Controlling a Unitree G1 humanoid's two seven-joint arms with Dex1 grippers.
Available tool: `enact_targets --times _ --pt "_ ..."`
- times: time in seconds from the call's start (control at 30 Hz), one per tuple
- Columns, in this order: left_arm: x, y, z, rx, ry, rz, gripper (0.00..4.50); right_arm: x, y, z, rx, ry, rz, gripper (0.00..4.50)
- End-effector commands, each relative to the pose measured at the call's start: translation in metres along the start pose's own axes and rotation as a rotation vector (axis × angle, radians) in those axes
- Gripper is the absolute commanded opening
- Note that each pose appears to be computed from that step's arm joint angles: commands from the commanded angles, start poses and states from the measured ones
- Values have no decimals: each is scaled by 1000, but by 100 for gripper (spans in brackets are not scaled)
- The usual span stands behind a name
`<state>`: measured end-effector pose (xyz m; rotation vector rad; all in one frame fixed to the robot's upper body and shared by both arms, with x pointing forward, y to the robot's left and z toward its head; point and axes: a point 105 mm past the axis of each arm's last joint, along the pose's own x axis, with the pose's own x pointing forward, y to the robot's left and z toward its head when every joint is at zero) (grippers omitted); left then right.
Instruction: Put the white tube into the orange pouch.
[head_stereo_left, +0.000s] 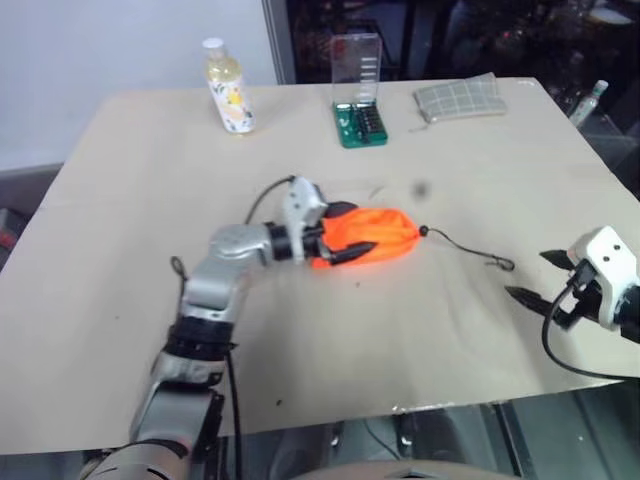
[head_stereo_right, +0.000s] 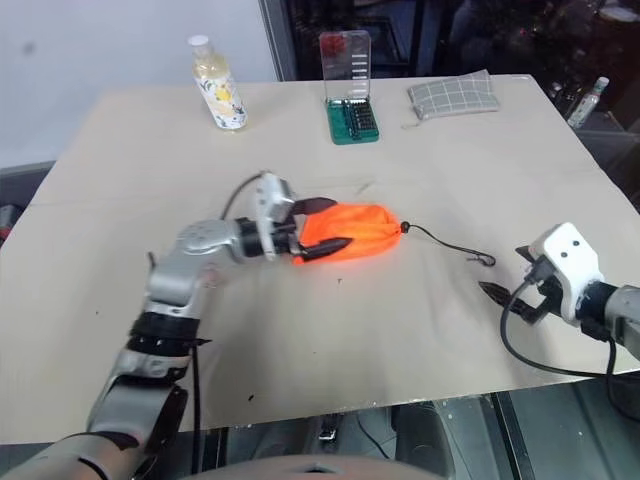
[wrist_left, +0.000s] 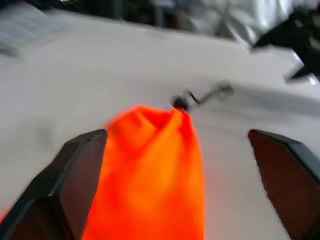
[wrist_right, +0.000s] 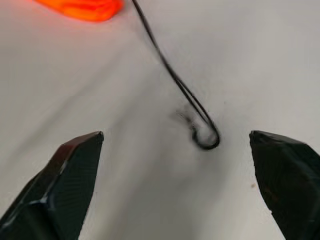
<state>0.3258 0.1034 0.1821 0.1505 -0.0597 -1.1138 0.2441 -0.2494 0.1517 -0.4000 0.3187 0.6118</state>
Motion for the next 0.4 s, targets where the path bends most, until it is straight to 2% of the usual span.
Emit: enact_targets --times 0.03,0.13,0.23,0.4 --pt "-47 5 12 11 9 125 450 -23 10 20 -77 -105 22 447" --pt "-87 1 -4 -7 112 215 450 -35 20 22 -65 -124 27 447" --pt "-113 -8 -15 -37 186 259 450 -41 27 20 -69 -115 32 447" --pt "-137 -12 -29 -69 243 302 450 -42 29 6 -43 -82 36 447"
